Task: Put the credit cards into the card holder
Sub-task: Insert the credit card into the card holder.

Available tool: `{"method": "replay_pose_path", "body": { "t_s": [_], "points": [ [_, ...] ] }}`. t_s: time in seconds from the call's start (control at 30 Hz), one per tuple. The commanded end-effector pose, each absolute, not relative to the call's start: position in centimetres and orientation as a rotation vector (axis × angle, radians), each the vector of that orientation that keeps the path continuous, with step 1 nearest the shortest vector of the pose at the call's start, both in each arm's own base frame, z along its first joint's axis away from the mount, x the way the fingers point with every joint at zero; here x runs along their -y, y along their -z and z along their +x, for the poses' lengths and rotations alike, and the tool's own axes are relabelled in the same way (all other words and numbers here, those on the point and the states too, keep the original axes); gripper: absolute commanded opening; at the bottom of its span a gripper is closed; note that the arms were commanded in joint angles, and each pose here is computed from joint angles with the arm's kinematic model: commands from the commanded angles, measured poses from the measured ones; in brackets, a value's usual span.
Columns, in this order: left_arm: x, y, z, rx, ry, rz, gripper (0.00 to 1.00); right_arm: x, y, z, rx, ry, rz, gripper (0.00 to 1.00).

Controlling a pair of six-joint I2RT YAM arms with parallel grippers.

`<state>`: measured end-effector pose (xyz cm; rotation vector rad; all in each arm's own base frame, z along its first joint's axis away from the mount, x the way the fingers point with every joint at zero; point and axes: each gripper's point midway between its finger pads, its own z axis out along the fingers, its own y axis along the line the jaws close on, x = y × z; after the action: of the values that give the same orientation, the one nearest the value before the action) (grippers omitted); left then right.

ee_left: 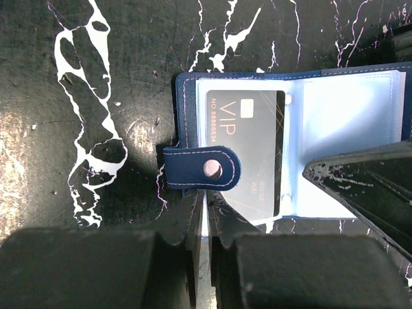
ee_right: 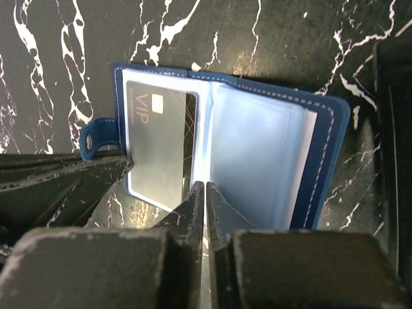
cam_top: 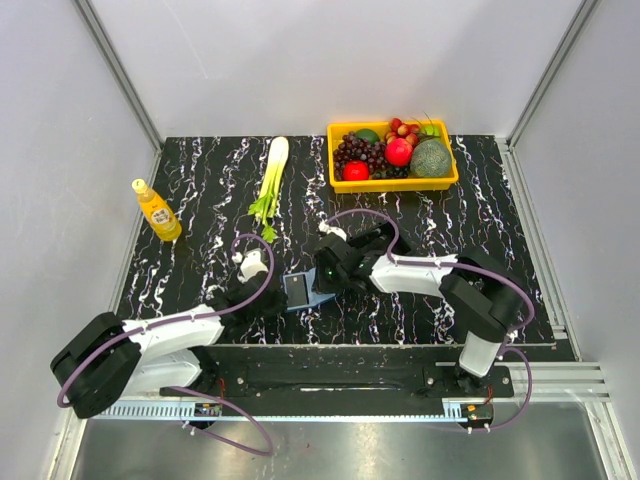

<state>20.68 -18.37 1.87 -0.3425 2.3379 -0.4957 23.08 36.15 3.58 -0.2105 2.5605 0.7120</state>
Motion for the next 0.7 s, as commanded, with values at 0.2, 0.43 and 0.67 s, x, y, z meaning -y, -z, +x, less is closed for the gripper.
{"method": "replay_pose_path", "body": {
  "t_s": [0.2, 0.43, 0.67],
  "points": [
    [18.3, -2.1, 20.7, -2.343, 0.475, -0.312, 0.11, -37.7, -3.2, 25.2, -2.539, -0.638, -0.28, 0.0],
    [18.9, -2.8, 21.0, -2.311, 0.532, -0.313, 0.18, -38.7, -2.7, 24.0, -2.559, -0.696, -0.322, 0.0],
    [19.4, -3.2, 21.1, -2.297, 0.566, -0.299, 0.21, -39.7, -2.6, 22.9, -2.572, -0.626, -0.411, 0.0]
  ]
}}
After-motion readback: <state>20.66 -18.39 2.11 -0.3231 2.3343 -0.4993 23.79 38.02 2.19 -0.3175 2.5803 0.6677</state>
